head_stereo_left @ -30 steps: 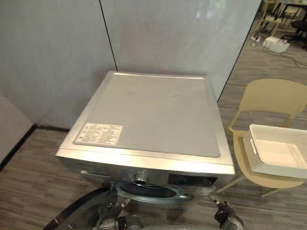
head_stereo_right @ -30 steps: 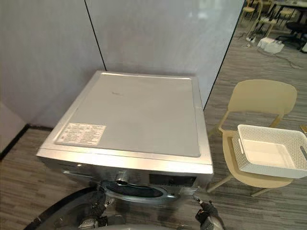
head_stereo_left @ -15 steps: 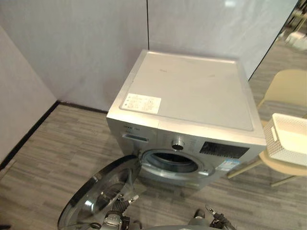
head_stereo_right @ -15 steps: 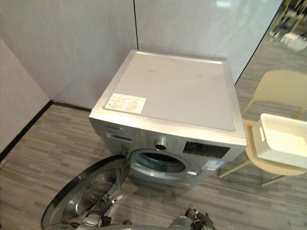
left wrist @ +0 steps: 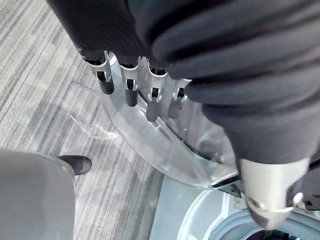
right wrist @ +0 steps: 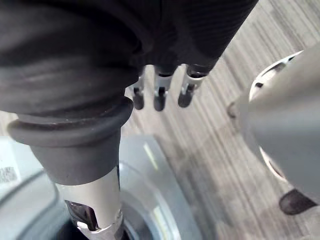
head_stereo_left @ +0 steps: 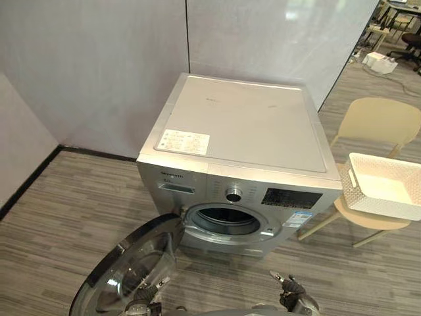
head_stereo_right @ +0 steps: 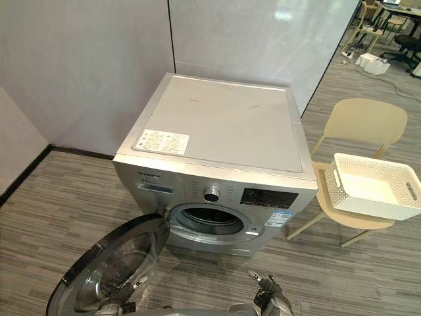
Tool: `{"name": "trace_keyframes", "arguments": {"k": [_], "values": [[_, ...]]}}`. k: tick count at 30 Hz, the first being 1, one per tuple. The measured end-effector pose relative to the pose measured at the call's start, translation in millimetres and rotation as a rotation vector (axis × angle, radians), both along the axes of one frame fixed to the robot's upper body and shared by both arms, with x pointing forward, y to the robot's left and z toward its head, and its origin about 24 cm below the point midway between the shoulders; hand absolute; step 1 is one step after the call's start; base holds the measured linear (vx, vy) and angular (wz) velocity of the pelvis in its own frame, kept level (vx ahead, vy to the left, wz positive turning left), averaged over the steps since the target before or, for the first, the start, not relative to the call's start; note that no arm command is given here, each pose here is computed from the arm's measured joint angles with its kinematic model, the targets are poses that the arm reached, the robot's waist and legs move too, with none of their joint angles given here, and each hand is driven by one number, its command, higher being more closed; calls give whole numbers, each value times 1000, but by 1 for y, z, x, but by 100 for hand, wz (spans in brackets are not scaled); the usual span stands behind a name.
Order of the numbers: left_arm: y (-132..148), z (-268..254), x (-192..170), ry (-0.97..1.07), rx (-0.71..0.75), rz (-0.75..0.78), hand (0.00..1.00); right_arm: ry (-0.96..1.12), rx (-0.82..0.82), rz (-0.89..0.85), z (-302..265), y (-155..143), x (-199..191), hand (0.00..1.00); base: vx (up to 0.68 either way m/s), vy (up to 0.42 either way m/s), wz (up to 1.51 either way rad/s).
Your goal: Pick up the laundry basket with both hands and put the clothes into the washing machine.
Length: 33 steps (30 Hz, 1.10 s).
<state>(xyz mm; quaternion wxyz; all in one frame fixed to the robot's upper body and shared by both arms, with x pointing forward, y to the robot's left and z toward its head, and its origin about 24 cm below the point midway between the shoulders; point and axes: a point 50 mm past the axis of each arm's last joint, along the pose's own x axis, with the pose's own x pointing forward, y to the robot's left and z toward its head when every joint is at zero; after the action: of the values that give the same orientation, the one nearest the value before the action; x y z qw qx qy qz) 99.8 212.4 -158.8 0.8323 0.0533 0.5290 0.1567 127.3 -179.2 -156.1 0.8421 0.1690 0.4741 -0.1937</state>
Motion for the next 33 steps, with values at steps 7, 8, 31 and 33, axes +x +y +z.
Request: {"name": "trace_keyframes", "arguments": {"k": [7,8,31,33], "values": [[-28,10,27,-121,-8,-143,0,-108,-66,111,17,-1,44,0,-128,-58,45],[-35,13,30,-147,-17,-172,0,-114,-80,107,18,-6,46,0,-172,0,52],[-66,136,100,-882,-89,-330,0,4,-40,-48,3,-8,12,0,-130,171,26],[-53,150,105,-963,-60,-245,0,-1,-25,5,3,3,13,0,-64,14,-38]]}}
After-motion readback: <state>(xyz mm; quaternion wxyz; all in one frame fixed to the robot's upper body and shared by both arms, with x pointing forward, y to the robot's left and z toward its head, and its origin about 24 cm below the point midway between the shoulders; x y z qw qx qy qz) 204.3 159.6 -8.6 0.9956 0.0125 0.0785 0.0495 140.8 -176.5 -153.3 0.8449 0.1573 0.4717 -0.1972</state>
